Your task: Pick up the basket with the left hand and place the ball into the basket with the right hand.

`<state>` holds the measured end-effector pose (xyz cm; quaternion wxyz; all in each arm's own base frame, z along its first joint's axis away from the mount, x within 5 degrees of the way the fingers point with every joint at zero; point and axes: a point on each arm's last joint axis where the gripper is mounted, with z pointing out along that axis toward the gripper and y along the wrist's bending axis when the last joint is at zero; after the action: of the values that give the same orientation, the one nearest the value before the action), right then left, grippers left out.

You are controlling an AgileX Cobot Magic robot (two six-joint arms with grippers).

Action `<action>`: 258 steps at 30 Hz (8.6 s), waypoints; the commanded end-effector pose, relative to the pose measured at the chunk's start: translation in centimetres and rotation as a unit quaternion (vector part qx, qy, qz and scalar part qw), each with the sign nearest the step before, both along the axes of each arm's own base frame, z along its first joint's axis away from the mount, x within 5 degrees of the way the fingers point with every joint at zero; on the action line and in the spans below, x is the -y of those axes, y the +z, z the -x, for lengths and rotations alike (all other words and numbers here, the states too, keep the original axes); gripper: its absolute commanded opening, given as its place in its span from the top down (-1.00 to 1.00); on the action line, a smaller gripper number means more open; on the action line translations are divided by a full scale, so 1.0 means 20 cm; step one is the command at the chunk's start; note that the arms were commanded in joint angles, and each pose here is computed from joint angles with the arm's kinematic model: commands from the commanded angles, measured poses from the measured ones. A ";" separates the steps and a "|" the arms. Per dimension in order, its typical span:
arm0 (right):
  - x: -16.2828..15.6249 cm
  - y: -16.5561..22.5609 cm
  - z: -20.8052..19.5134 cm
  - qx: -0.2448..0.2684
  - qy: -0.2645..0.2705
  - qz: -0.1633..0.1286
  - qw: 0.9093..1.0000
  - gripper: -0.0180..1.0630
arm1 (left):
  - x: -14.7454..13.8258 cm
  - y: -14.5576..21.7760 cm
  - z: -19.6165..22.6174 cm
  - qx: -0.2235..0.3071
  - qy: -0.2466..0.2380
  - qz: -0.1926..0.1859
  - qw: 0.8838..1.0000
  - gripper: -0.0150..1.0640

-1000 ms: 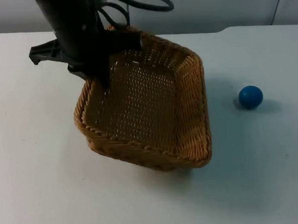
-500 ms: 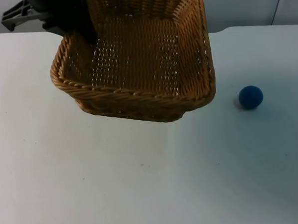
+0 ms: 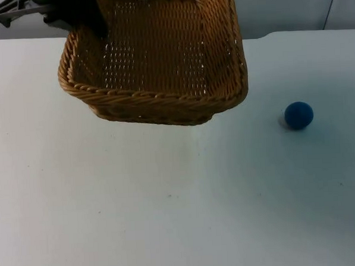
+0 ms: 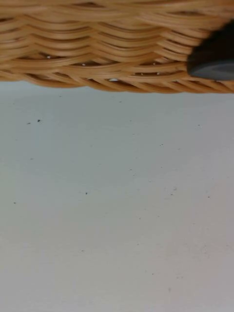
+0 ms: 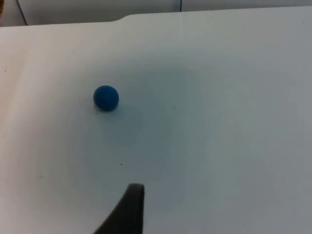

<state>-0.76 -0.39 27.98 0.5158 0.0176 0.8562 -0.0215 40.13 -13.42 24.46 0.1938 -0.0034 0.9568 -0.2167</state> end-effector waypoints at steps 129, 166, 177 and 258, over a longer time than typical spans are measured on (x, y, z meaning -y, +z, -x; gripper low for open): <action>-0.47 -0.87 -2.12 -0.361 0.016 -0.012 0.932 0.10 | -0.08 -0.12 -0.06 -0.027 0.043 0.012 0.999 0.97; -0.85 0.26 -1.74 -0.076 0.190 0.007 0.979 0.97 | -0.08 -0.11 -0.06 -0.021 0.045 0.011 0.999 0.97; -1.05 0.48 -1.66 0.006 0.271 0.043 0.962 0.97 | -0.08 -0.11 -0.06 -0.020 0.045 0.011 0.999 0.97; -1.44 -0.35 -1.87 -0.130 0.376 0.087 0.913 -0.98 | -0.11 -0.13 -0.09 -0.014 0.046 0.020 0.999 0.97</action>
<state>36.73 27.87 20.56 0.3554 -0.3478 0.8628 0.0912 41.88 -10.85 21.41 0.1843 -0.0462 0.9583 -0.2133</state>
